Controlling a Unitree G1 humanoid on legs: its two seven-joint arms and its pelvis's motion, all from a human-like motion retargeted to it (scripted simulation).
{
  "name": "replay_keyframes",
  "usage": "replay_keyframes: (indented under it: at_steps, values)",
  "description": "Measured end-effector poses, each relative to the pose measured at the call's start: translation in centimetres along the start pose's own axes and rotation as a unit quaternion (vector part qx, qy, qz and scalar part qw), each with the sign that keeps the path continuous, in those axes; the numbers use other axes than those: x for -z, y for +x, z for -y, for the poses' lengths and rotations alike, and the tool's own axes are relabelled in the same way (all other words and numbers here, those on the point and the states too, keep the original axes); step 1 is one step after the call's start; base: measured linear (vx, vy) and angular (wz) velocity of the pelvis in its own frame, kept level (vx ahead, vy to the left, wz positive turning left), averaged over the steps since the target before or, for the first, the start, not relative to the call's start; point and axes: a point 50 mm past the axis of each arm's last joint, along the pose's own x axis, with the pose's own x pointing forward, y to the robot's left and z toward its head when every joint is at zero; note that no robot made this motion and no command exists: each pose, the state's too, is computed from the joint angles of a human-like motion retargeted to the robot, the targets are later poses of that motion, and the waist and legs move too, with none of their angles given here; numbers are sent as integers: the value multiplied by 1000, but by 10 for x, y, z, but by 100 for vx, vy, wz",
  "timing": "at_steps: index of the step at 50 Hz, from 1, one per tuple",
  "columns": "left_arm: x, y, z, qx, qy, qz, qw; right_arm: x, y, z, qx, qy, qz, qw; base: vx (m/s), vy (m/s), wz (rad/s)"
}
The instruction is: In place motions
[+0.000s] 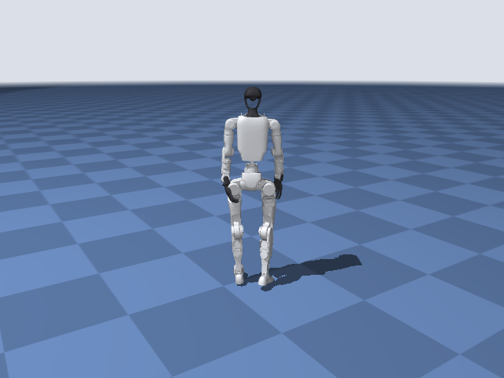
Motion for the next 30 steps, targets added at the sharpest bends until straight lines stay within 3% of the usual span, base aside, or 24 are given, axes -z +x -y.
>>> replay_keyframes:
  at_steps: [8,13,20,30]
  values:
    - [-16,-3,-4,-18,37,42,998,95,-26,-76,-100,167,-228,954,24,-30,24]
    - [1,0,-12,-29,-1,40,999,119,-40,-92,-84,294,-269,913,22,-32,-8]
    - [30,10,-6,-12,-30,7,999,119,-38,-52,-32,290,-262,920,8,-10,-102]
    - [28,9,-8,-23,-15,2,1000,37,-9,20,-4,203,-108,973,-9,-13,-99]
